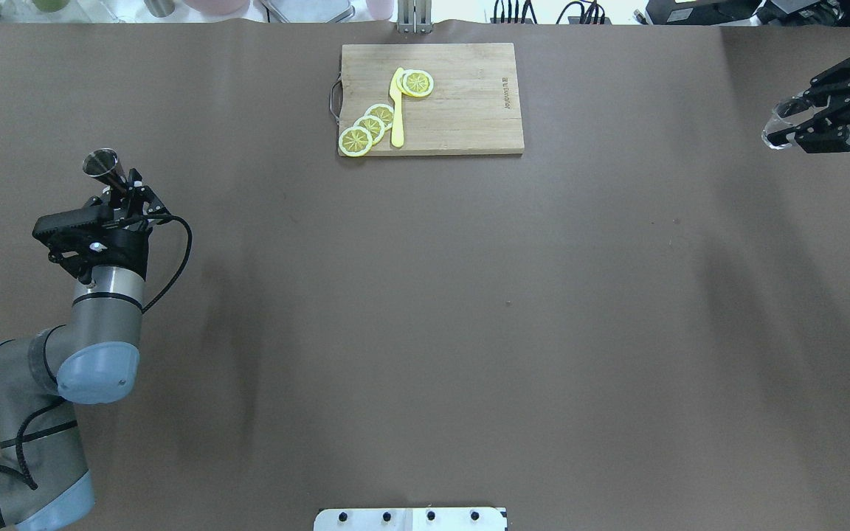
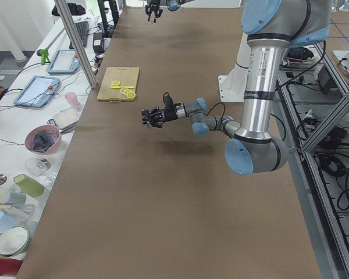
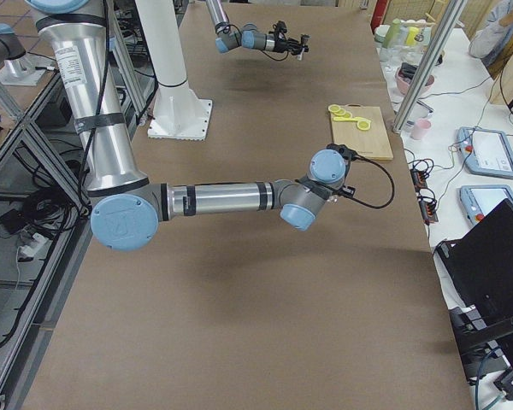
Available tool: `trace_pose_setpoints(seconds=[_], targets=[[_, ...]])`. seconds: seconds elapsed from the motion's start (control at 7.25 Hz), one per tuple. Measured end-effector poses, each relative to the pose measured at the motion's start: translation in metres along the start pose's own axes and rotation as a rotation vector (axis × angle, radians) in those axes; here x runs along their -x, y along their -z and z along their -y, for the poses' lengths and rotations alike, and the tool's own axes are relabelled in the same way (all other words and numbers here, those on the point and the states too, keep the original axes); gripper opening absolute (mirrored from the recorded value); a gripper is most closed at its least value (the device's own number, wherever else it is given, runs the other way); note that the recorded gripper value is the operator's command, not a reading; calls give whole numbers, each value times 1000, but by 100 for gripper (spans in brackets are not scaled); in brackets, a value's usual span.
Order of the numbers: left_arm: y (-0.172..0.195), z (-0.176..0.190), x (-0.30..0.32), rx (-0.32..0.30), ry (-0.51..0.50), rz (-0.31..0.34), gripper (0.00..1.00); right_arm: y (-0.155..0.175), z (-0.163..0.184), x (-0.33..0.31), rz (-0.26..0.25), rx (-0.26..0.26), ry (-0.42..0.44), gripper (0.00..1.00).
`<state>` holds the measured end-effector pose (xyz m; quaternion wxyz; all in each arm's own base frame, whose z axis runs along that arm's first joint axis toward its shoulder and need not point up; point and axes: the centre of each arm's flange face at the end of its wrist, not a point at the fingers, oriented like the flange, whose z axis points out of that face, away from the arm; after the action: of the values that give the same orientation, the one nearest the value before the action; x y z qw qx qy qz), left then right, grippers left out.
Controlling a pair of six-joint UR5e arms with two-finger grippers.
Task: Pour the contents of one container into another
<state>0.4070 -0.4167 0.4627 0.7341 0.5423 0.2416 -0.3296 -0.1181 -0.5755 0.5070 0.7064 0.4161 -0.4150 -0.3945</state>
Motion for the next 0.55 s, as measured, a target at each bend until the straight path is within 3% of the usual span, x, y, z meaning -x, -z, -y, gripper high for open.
trace_pose_setpoints(seconds=[0.55], targets=[[-16, -30, -28, -10, -34, 19, 0, -27, -49, 52, -37, -80, -34, 0]])
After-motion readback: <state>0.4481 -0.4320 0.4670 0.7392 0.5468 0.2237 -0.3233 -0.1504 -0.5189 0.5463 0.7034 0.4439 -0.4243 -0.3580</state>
